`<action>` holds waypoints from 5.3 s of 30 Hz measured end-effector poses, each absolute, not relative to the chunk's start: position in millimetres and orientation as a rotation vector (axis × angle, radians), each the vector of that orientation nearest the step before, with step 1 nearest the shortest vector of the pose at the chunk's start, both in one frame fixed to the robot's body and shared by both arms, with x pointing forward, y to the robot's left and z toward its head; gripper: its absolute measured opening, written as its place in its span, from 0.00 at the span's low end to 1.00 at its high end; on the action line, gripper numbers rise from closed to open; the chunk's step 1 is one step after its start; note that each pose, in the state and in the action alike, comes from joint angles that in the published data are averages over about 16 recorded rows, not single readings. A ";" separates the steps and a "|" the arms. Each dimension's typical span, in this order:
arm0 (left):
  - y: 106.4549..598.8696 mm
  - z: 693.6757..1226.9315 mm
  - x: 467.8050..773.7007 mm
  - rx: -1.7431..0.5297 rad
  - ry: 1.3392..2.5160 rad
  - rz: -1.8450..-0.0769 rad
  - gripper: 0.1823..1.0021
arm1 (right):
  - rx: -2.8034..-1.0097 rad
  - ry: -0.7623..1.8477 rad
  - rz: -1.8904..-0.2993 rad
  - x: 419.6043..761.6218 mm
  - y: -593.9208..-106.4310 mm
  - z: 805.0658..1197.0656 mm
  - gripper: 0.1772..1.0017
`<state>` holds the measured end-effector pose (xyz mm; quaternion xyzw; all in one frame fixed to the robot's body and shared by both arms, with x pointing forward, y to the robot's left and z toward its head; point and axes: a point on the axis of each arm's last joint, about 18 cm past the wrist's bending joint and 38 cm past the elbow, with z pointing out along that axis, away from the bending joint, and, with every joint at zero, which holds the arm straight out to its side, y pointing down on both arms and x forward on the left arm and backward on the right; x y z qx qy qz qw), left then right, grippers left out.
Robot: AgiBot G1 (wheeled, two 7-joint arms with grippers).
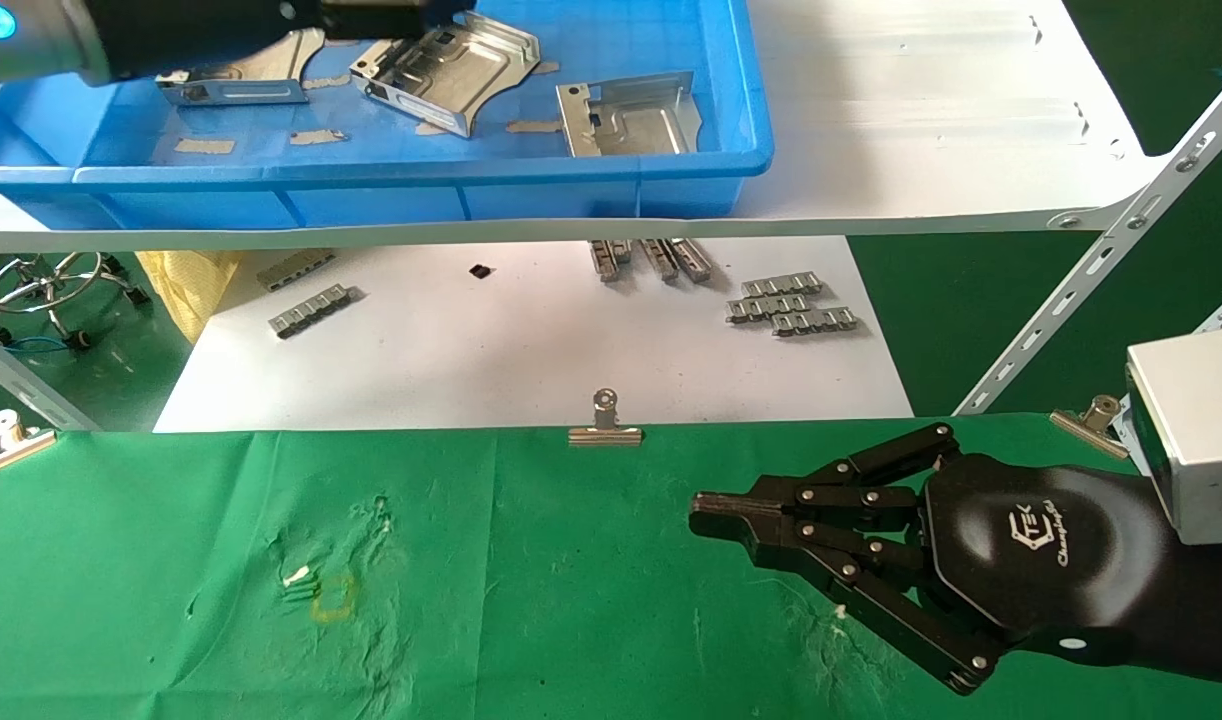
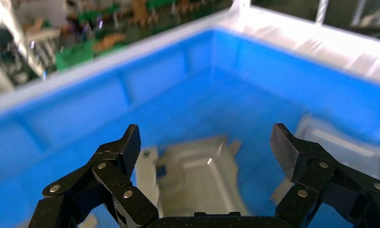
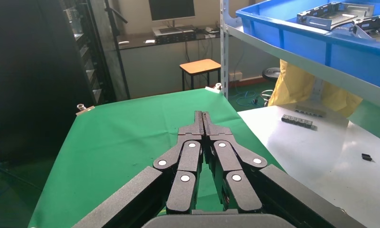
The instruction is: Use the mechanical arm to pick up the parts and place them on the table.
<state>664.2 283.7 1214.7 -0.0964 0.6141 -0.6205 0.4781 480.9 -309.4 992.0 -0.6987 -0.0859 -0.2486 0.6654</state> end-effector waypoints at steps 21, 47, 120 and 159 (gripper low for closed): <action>285.7 1216.2 690.7 -0.478 1.541 -1.364 0.86 | -1.578 -0.194 -0.561 480.9 -309.4 992.0 0.02; 294.0 1213.3 686.2 -0.469 1.557 -1.362 0.21 | -1.578 -0.194 -0.561 480.9 -309.4 992.0 0.05; 400.6 949.8 616.4 0.312 2.208 -0.812 0.11 | -1.578 -0.194 -0.561 480.9 -309.4 992.0 1.00; 390.9 961.1 597.3 -0.033 1.929 -1.468 0.82 | -1.577 -0.194 -0.561 480.9 -309.5 992.0 1.00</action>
